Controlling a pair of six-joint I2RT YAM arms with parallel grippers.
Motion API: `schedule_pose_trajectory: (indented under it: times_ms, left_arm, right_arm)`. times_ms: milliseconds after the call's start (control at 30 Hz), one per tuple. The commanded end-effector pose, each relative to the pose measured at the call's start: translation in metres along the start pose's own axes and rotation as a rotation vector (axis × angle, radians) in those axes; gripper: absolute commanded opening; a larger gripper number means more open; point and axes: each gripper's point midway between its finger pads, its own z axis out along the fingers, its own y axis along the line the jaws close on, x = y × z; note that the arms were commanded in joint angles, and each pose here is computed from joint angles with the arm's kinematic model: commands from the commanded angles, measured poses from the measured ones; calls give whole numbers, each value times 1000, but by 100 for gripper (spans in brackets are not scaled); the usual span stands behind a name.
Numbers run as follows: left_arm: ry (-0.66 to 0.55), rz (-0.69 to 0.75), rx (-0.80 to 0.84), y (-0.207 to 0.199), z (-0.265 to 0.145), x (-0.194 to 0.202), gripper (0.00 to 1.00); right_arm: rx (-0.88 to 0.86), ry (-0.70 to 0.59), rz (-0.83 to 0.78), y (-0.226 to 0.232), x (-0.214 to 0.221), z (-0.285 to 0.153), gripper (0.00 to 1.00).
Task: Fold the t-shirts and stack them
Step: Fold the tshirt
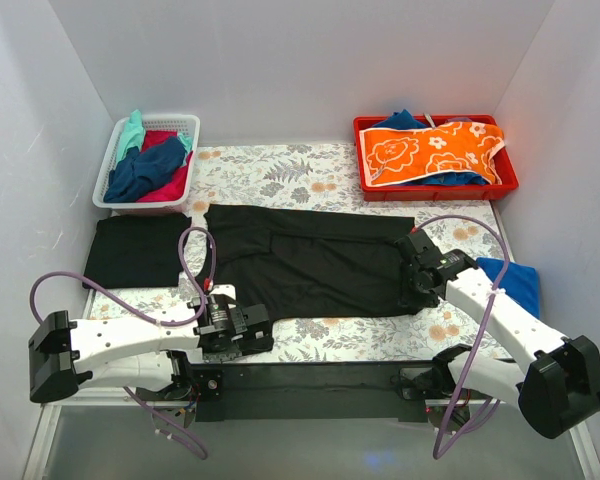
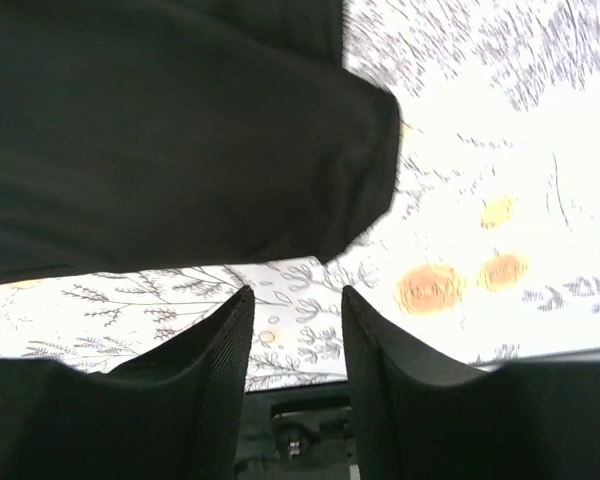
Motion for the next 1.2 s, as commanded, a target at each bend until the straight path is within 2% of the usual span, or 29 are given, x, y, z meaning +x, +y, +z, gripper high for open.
schedule_pose_trajectory:
  times_ms: [0,133,300,800,1167]
  left_arm:
    - [-55,-362,9,-19,-12,-17,0]
    - [-90,-378,5,-18,-18,-26,0]
    - [-103,-388,19,-21,-21,-30,0]
    - [-110,-400,66,-22,-29,-34,0]
    - [-99,-418,79,-21,-29,-32,0]
  right_arm:
    - [48,38,126,-13,10,-2,43]
    - [66,109,160,-16,30,4,38]
    - [81,110,199,-21,36,6,33]
    - [144,89,276,-33,20,27,34]
    - [81,147,248,-18,25,56,29]
